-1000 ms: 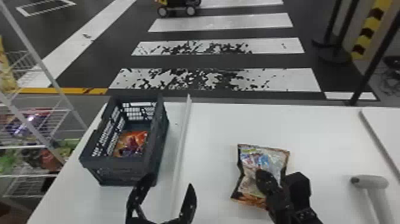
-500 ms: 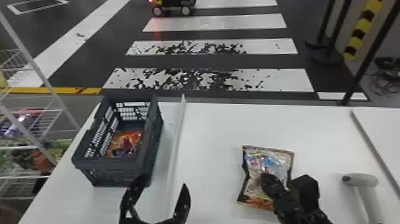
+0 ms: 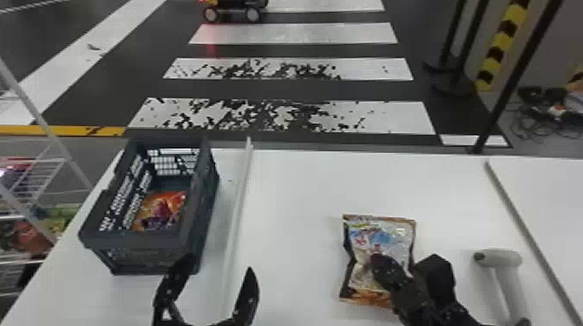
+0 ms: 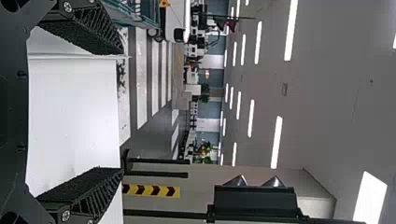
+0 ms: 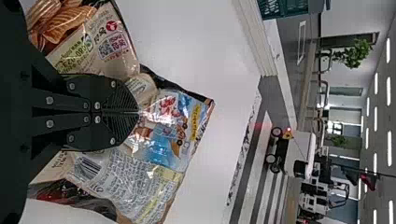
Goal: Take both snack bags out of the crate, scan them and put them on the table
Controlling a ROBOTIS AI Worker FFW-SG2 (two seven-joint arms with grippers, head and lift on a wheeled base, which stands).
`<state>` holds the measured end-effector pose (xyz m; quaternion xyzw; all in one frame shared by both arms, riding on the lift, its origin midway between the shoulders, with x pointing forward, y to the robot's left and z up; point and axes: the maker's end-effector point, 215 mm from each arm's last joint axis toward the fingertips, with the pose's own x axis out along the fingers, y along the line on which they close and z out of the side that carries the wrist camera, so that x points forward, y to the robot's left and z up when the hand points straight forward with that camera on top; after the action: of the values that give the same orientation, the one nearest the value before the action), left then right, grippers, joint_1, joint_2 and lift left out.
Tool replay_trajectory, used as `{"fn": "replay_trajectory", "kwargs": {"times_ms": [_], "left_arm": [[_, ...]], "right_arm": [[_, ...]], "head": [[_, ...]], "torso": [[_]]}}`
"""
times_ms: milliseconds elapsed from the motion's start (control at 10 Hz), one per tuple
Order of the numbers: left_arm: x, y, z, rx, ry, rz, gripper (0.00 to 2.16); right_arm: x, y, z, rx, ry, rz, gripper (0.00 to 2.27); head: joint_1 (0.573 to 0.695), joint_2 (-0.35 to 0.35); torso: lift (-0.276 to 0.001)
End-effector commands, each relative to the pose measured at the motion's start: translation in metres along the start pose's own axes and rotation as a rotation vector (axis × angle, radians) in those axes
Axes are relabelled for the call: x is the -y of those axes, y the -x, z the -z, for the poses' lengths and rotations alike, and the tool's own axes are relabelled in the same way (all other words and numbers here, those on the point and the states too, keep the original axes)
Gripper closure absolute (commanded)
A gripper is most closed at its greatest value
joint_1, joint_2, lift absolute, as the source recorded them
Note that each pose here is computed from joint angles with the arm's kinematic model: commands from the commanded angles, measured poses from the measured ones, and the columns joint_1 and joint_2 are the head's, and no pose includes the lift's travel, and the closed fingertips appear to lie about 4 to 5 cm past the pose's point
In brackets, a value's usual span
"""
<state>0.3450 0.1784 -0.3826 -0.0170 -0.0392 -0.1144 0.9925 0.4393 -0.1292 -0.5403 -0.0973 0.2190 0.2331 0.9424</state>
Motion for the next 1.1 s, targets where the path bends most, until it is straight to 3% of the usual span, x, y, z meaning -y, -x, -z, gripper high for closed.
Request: {"fn": "replay_trajectory", "kwargs": {"times_ms": [0, 400, 500, 800, 1000], "left_arm": [[0.001, 0.0, 0.001, -0.001, 0.001, 0.001, 0.1], [0.001, 0.0, 0.001, -0.003, 0.001, 0.001, 0.11], [0.002, 0.0, -0.001, 0.002, 0.002, 0.002, 0.11], [0.001, -0.001, 0.002, -0.003, 0.002, 0.003, 0.12], [0.011, -0.006, 0.001, 0.003, 0.013, 0.022, 0.13]], "right_arm": [[0.003, 0.004, -0.004, 0.022, 0.01, 0.006, 2.24], [0.013, 0.024, -0.063, 0.144, -0.049, 0.018, 2.24], [0.018, 0.028, -0.066, 0.137, -0.048, 0.03, 2.24], [0.03, 0.052, -0.031, 0.064, -0.057, 0.069, 2.24], [0.043, 0.045, -0.024, 0.064, -0.054, 0.084, 2.24]], "head": [[0.695, 0.072], [0.695, 0.066], [0.695, 0.066], [0.695, 0.046], [0.695, 0.011]], "torso": [[-0.094], [-0.094], [-0.094], [-0.094], [-0.094]]}}
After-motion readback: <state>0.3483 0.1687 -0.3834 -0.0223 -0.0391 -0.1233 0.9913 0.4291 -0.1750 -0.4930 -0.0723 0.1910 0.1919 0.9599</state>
